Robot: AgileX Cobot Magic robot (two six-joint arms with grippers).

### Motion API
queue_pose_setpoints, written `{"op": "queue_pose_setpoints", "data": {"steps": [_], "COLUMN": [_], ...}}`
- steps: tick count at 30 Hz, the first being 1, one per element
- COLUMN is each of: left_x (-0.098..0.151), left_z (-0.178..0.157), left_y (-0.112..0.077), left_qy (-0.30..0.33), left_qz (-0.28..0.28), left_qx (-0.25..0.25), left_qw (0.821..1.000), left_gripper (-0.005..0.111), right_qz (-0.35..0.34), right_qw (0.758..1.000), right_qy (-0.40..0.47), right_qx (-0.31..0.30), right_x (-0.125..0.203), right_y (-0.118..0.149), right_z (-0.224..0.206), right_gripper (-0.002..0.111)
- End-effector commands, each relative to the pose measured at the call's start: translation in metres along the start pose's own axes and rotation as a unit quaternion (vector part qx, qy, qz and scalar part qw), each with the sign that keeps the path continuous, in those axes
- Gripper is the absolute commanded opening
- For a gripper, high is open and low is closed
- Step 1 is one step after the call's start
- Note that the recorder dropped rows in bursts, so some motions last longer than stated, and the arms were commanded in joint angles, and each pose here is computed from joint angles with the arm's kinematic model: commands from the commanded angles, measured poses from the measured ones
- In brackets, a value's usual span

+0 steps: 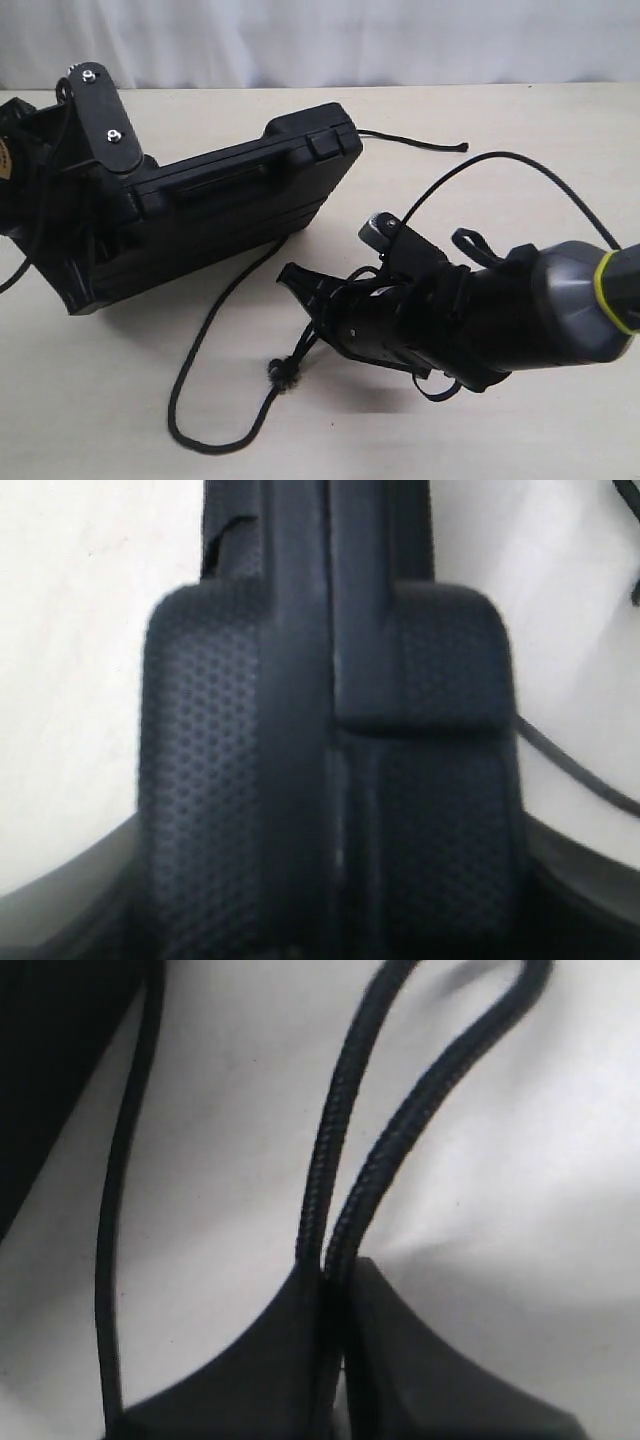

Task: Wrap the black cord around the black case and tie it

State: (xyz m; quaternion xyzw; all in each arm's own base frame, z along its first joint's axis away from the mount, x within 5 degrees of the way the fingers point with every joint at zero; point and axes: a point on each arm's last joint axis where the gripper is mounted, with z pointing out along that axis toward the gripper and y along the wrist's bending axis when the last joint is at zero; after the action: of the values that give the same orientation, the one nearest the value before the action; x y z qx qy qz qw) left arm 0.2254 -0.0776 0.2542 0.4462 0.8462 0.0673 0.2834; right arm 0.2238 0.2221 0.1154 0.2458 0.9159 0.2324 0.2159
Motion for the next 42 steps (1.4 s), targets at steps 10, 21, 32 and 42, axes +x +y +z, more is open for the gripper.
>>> {"op": "queue_pose_setpoints", "data": {"steps": [10, 21, 32, 42], "left_x": [-0.007, -0.019, -0.005, -0.005], "left_z": [-0.042, -0.045, -0.016, 0.0], "left_y": [0.003, 0.0, -0.022, -0.02], "left_qy": [-0.103, -0.168, -0.159, -0.145], "left_qz": [0.004, 0.008, 0.032, 0.03], "left_qx": [-0.05, -0.033, 0.023, 0.018], "left_qw": [0.993, 0.985, 0.986, 0.989], "left_gripper": [0.0, 0.0, 0.0, 0.0], "right_qz": [-0.046, -0.03, -0.298, -0.448], "right_qw": [0.999, 0.999, 0.953, 0.891], "right_qy": [-0.004, -0.021, -0.022, 0.017], "right_qx": [-0.003, 0.022, -0.046, -0.072], "right_x": [0.0, -0.02, -0.027, -0.019], "right_y": [-0.001, -0.031, -0.015, -0.015], "right_z": [0.0, -0.015, -0.044, -0.076], "right_gripper": [0.004, 0.004, 0.004, 0.004]}}
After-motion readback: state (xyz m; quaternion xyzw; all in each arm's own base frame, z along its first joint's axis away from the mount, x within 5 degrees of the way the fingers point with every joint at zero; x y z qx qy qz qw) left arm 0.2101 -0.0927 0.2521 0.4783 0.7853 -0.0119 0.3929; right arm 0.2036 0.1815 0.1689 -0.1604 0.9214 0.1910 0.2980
